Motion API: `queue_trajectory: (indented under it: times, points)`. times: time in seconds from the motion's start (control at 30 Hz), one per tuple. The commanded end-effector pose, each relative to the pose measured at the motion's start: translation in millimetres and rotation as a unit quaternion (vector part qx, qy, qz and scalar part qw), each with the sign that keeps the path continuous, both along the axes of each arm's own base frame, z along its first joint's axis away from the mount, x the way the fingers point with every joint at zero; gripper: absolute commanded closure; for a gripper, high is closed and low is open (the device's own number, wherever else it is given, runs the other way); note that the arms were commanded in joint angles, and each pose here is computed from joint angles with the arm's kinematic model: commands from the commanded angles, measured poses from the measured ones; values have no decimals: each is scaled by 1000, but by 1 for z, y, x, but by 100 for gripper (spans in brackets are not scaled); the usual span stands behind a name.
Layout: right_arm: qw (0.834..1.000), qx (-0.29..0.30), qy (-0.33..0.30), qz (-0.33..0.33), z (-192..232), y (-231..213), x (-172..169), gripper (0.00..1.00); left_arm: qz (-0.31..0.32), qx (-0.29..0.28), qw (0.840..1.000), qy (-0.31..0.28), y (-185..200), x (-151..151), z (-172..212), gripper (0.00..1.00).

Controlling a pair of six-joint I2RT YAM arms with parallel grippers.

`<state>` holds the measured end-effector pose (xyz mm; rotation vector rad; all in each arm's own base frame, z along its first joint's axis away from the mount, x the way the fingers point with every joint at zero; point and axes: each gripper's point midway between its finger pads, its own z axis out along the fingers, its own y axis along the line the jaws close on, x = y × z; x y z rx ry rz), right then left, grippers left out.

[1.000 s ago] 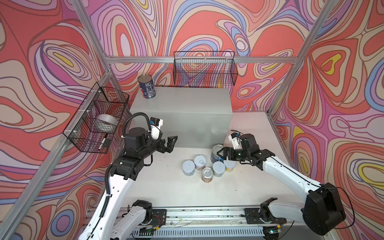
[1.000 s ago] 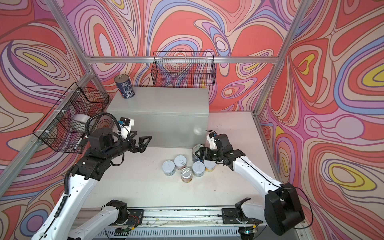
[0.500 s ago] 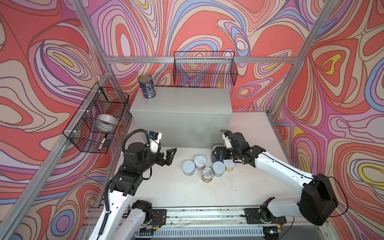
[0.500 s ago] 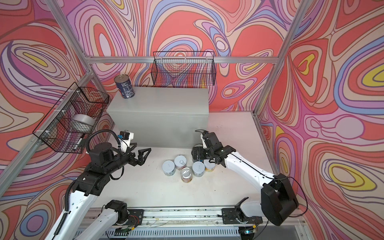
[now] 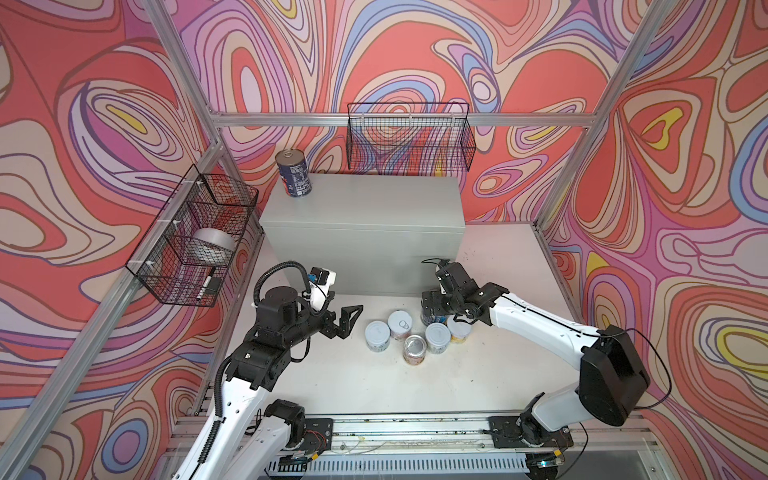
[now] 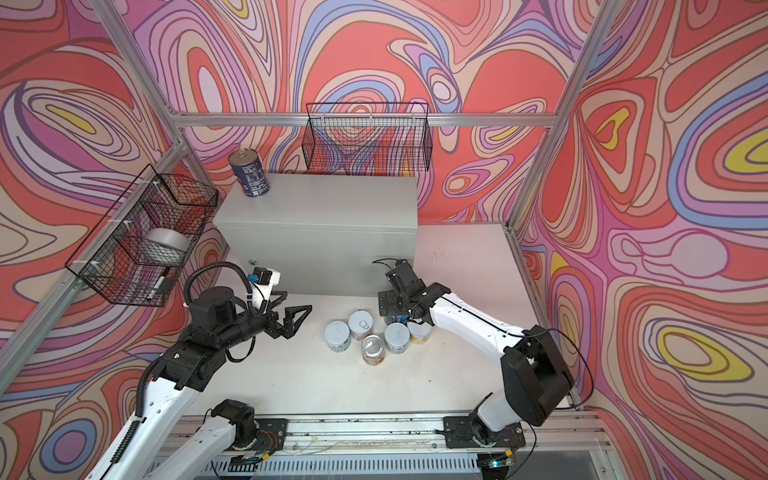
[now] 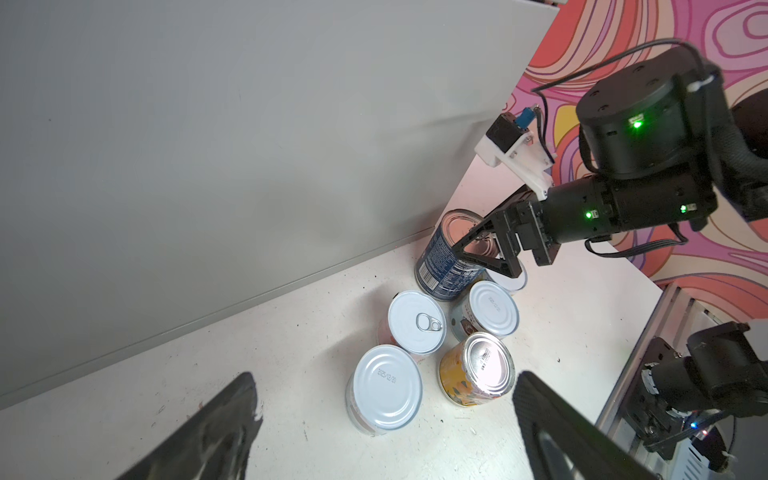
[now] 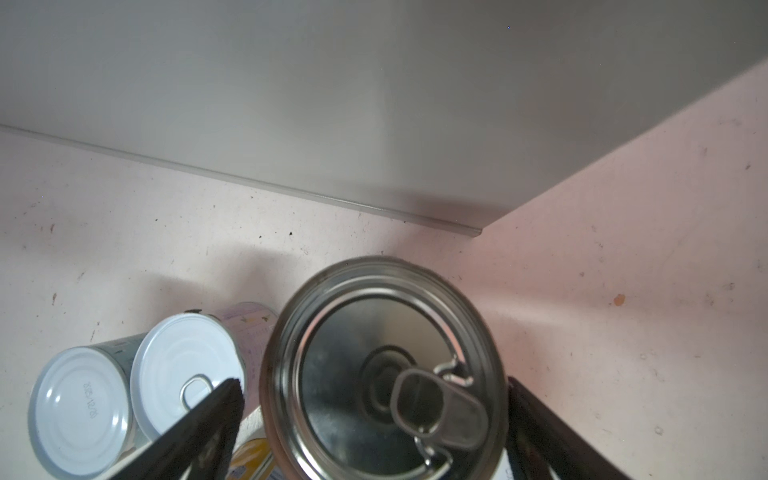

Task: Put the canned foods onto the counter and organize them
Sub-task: 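Lower the right gripper onto the blue-labelled soup can while left withdraws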

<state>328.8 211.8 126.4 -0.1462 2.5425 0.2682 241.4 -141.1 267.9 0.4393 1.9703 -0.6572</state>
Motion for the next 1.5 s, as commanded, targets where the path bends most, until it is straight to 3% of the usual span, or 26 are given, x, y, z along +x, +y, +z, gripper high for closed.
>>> queue_trajectory:
  times: [0.0, 0.43, 0.57, 1.1, 1.47]
  points:
    - [1000, 9, -14, -17, 4, 7, 12, 5, -11, -9, 1000, -16, -4, 0, 10, 0]
    - [999, -26, -1, -28, -12, 8, 15, 14, -6, -8, 1000, -12, -4, 2, 8, 0]
    - [998, -52, -8, -34, -14, 6, 15, 12, -6, -8, 1000, -10, -4, 2, 7, 0]
    - [999, -31, -13, -30, -16, 16, 17, 6, -11, -9, 1000, -4, -7, 3, 5, 0]
    - [995, -83, -13, -47, -19, 2, 15, 11, -10, -7, 1000, -1, -8, 3, 4, 0]
